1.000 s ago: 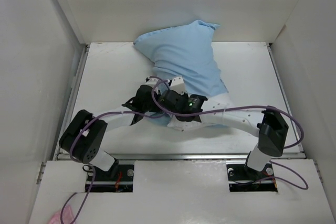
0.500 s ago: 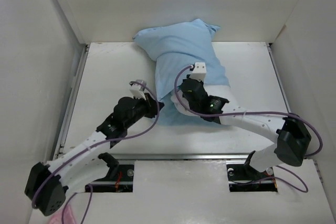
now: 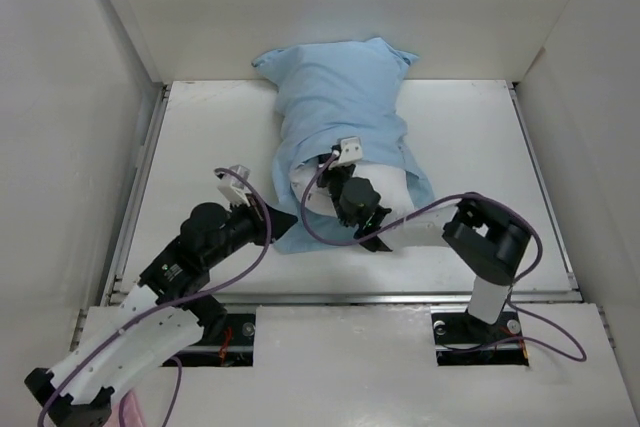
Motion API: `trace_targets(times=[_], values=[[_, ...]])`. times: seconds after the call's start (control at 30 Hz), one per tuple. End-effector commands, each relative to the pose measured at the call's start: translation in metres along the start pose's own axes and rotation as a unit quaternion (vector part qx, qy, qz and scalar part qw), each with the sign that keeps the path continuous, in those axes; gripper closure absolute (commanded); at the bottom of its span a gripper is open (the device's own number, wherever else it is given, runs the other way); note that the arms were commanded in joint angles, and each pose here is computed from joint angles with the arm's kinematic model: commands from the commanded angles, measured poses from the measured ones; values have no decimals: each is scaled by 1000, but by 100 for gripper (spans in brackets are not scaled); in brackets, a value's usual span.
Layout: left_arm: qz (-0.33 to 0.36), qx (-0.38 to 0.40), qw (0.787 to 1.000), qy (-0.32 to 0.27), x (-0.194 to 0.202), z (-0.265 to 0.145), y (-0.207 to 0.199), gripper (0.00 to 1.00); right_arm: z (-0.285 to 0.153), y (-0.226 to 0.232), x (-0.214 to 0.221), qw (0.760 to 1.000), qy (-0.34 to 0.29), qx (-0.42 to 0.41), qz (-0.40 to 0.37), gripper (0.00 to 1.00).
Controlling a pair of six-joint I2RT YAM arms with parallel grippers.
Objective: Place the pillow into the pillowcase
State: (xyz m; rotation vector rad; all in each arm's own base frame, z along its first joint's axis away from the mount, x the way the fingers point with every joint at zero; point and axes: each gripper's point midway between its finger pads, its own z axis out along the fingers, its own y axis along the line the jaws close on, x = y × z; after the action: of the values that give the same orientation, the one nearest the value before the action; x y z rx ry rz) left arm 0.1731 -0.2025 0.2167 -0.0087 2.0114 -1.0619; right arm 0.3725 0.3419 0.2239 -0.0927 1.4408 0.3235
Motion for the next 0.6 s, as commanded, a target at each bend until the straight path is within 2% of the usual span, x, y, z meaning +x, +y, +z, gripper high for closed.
trace_targets(times=[0.0, 0.03, 0.07, 0.1, 0.17, 0.27, 0.3, 0.33, 0.37, 0.4, 0.43, 0.47, 0.5, 0.53, 0.57], values=[[-15, 25, 999, -36, -33, -26, -33, 100, 9, -7, -13, 997, -68, -1, 23, 100], [-14, 28, 999, -39, -34, -28, -34, 100, 10, -11, 1, 998, -53, 12, 13, 100], [-14, 32, 998, -44, -37, -30, -38, 100, 15, -26, 1, 995, -56, 73, 36, 100], [-20, 28, 999, -39, -35, -30, -36, 100, 19, -29, 15, 993, -56, 96, 46, 100], [-28, -16, 999, -21, -27, -19, -18, 100, 26, -29, 15, 989, -53, 133, 43, 97], [-39, -62, 997, -17, -27, -10, -5, 100, 32, -16, 20, 993, -10, 121, -2, 75], [-47, -77, 996, -15, -27, -10, 0, 88, 30, -1, 22, 996, 6, 84, -12, 48], [-46, -87, 995, -23, -31, -8, 2, 76, 23, -2, 23, 996, 47, 70, -41, 40], [-46, -98, 994, -22, -31, -5, 6, 71, 19, 3, 25, 996, 66, 58, -13, 36], [-46, -105, 993, -22, -30, -5, 9, 70, 11, 16, 30, 995, 98, 13, -3, 28], [-41, -109, 993, -17, -28, -3, 11, 68, -4, 17, 28, 990, 139, -11, -7, 28], [-36, -113, 992, -30, -35, -4, 11, 68, -14, 23, 26, 986, 160, -38, 6, 22], [-35, -122, 991, -32, -36, -2, 15, 66, -24, 30, 25, 980, 185, -66, 16, 5], [-29, -131, 991, -31, -35, -3, 18, 61, -39, 45, 24, 969, 215, -122, 25, 0], [-24, -137, 990, -38, -40, -3, 19, 51, -57, 43, 16, 959, 244, -143, 17, 0]])
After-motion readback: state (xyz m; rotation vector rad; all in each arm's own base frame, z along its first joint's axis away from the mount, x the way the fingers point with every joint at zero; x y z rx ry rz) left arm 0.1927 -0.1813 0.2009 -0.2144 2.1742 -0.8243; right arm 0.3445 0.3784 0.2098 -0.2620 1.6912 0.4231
